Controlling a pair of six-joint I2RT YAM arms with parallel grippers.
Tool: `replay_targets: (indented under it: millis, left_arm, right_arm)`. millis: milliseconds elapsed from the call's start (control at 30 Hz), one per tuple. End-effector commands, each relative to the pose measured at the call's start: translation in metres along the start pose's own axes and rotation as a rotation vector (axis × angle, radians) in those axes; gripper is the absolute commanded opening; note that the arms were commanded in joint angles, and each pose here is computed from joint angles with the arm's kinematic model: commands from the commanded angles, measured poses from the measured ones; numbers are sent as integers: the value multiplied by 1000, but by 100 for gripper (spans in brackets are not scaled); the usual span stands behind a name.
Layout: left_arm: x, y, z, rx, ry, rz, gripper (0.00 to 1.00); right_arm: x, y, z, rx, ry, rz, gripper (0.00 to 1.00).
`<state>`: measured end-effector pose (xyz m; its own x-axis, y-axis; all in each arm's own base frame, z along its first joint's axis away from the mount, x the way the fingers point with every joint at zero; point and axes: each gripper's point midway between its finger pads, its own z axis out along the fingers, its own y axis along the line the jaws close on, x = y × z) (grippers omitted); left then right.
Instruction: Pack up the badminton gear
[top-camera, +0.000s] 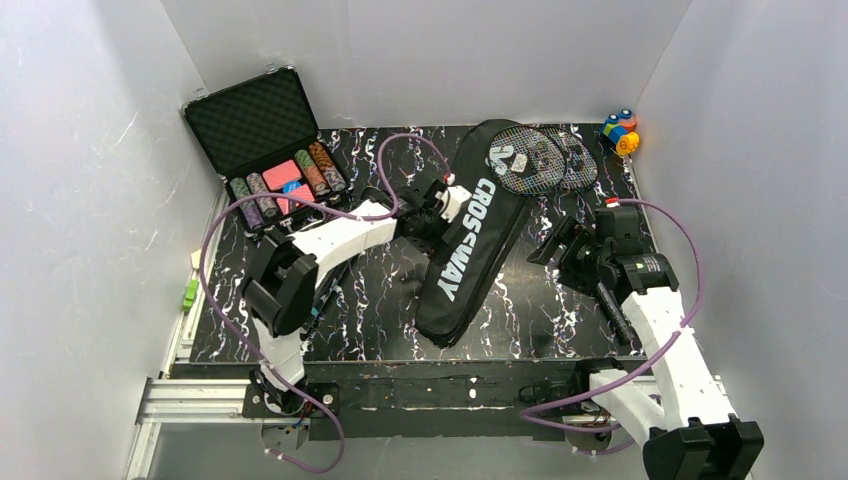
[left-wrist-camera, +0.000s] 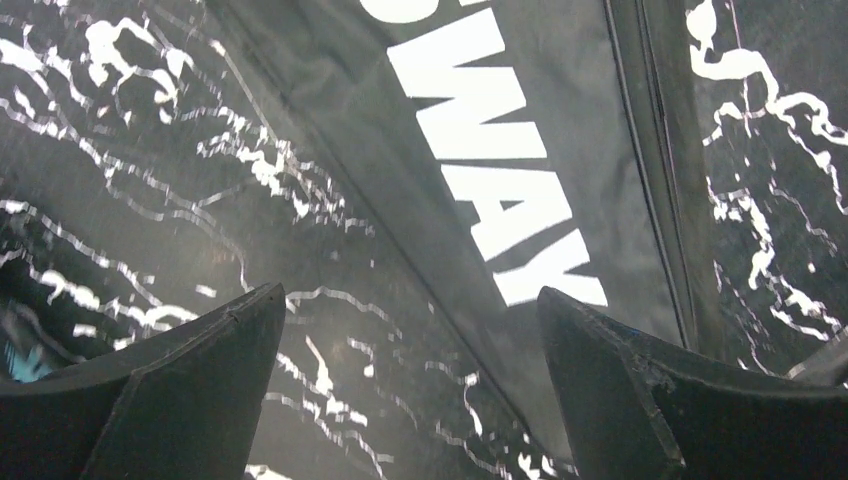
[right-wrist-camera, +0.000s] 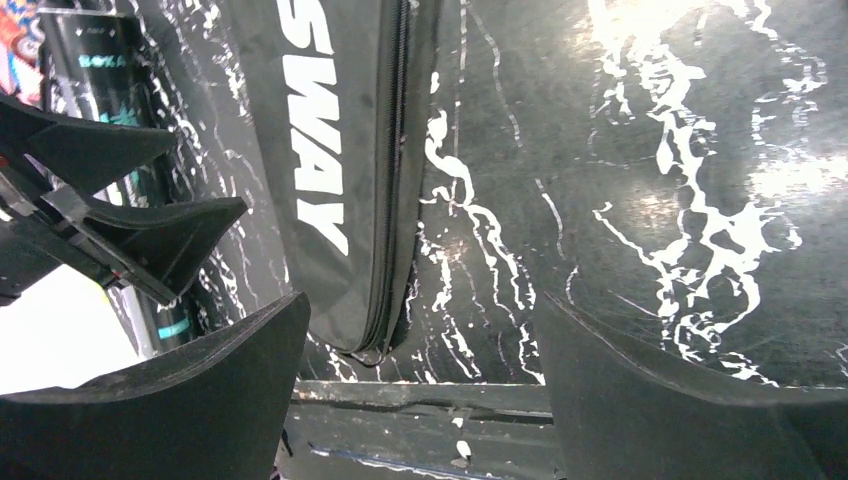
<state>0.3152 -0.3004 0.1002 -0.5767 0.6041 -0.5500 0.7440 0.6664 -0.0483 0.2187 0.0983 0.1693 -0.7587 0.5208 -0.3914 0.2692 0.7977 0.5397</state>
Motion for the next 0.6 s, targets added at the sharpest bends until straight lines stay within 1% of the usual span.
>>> replay_targets:
  millis: [0,333,467,567]
  left_arm:
    - [-39,-8,17,-12,-103,22,97]
    - [-51,-57,54,57,-102,95,98]
    - [-53,-66,73,69,-88,132,98]
    - [-52,-65,89,56,-74,158,98]
  right_arm:
    - [-17,-8,-7,30,-33,-8,91]
    - [-38,-11,13,16,-21,33,91]
    - [-46,-15,13,17,-42,53,88]
    - [-48,-16,14,19,-46,53,87]
